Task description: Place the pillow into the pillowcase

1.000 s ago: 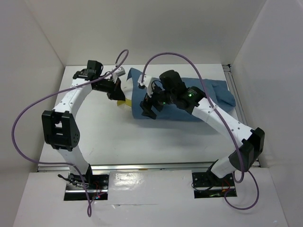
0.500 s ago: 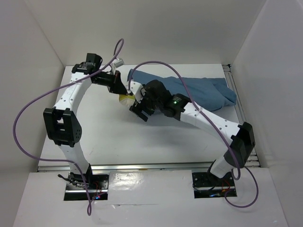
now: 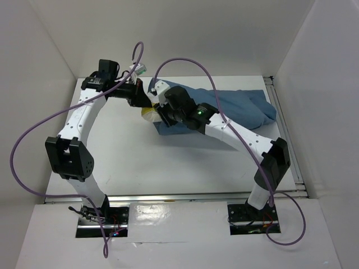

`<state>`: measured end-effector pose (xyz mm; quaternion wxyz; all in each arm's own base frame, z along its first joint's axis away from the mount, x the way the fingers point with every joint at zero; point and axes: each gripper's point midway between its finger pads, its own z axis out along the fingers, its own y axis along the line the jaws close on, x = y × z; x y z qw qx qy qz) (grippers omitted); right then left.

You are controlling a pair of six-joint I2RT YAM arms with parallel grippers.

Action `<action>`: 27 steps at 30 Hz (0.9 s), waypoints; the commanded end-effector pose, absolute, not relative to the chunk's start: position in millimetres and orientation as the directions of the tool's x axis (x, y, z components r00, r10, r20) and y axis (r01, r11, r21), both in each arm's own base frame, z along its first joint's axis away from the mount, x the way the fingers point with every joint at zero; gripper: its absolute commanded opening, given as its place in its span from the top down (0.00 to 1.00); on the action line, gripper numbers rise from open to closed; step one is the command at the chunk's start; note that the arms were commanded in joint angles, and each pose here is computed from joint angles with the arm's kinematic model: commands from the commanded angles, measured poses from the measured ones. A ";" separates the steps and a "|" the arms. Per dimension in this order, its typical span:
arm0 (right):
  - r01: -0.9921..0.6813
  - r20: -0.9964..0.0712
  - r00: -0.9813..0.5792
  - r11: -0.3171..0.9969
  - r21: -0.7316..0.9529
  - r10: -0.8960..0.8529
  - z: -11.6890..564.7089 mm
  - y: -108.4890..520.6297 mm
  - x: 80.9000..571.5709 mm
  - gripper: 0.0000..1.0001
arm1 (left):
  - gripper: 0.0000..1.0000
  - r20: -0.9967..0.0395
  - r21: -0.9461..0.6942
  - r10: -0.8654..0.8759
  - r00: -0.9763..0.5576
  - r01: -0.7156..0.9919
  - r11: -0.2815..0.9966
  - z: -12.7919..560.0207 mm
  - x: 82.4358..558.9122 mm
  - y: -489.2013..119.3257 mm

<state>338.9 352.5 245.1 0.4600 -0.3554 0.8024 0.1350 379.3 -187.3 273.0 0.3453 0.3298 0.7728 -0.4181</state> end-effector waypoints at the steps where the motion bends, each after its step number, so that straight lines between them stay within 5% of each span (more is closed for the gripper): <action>1: -0.655 -0.878 -0.315 0.752 -0.074 -0.360 264.0 355.1 362.9 0.69 | 1.00 -0.872 -0.406 0.167 -0.460 0.871 0.279 328.8 340.7 -209.4; 4: -0.664 -0.882 -0.302 0.744 -0.076 -0.360 269.1 355.0 360.8 0.87 | 1.00 -0.877 -0.379 0.188 -0.442 0.877 0.295 321.8 340.2 -206.5; 10: -0.744 -0.886 -0.276 0.666 -0.048 -0.372 294.5 350.1 331.1 0.87 | 1.00 -0.855 -0.395 0.211 -0.474 0.859 0.327 295.4 348.1 -203.9; 14: -0.824 -0.903 -0.234 0.567 -0.013 -0.361 320.5 350.1 300.7 0.73 | 1.00 -0.821 -0.443 0.207 -0.532 0.823 0.357 271.6 360.5 -197.4; 20: -0.865 -0.918 -0.176 0.501 -0.027 -0.354 339.2 344.9 281.6 1.00 | 1.00 -0.808 -0.464 0.204 -0.553 0.810 0.360 259.2 373.9 -199.3; 27: -0.890 -0.926 -0.140 0.454 -0.037 -0.350 340.8 349.6 276.2 1.00 | 1.00 -0.801 -0.499 0.182 -0.570 0.805 0.321 264.2 373.9 -204.5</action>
